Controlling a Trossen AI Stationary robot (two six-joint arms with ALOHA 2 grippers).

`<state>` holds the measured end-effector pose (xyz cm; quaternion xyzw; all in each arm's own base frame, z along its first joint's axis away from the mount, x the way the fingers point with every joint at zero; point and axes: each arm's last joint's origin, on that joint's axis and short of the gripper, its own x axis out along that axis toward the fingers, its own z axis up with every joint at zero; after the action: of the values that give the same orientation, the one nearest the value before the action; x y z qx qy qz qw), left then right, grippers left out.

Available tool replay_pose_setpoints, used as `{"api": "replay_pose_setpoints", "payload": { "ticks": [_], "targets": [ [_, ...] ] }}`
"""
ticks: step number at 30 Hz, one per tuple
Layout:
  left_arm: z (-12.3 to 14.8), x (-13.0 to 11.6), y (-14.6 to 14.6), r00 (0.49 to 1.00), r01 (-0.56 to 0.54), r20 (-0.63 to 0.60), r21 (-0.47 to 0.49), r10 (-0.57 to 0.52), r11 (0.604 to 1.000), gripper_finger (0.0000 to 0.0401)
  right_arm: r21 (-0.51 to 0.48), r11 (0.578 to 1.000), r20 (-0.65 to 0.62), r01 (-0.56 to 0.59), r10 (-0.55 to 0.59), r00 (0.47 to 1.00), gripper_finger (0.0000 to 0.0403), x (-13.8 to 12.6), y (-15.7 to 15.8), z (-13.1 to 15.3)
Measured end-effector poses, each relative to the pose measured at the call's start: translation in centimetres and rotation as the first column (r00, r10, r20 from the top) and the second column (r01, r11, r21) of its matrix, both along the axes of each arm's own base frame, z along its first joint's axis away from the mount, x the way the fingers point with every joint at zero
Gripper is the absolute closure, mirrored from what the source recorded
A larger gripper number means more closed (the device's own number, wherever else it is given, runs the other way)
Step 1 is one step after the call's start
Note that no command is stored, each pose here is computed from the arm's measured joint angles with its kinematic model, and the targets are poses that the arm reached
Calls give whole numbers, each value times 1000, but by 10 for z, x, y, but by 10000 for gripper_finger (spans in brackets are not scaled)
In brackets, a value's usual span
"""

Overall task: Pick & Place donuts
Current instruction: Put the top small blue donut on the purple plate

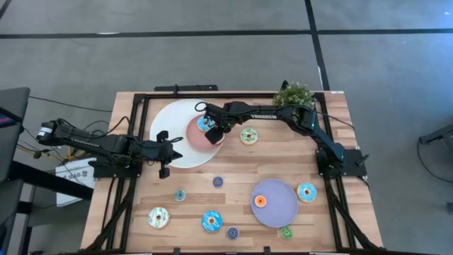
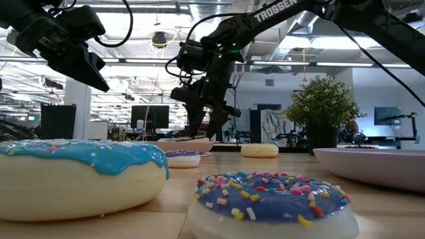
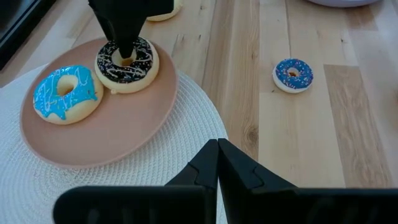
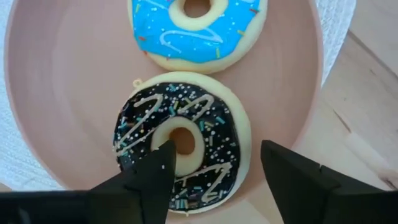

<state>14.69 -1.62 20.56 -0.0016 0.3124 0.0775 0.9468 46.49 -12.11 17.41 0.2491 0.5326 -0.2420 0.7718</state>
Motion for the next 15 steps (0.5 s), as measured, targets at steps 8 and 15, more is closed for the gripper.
{"api": "replay_pose_setpoints", "payload": {
  "ticks": [8,15],
  "targets": [
    [0,0,0,1000,0,0,0,0,1000,401,-17,1000,56,24,-23,998,172,-9,-9,30],
    [0,0,0,1000,0,0,0,0,1000,401,-20,1000,57,24,-23,998,179,-36,-1,83]
  ]
}}
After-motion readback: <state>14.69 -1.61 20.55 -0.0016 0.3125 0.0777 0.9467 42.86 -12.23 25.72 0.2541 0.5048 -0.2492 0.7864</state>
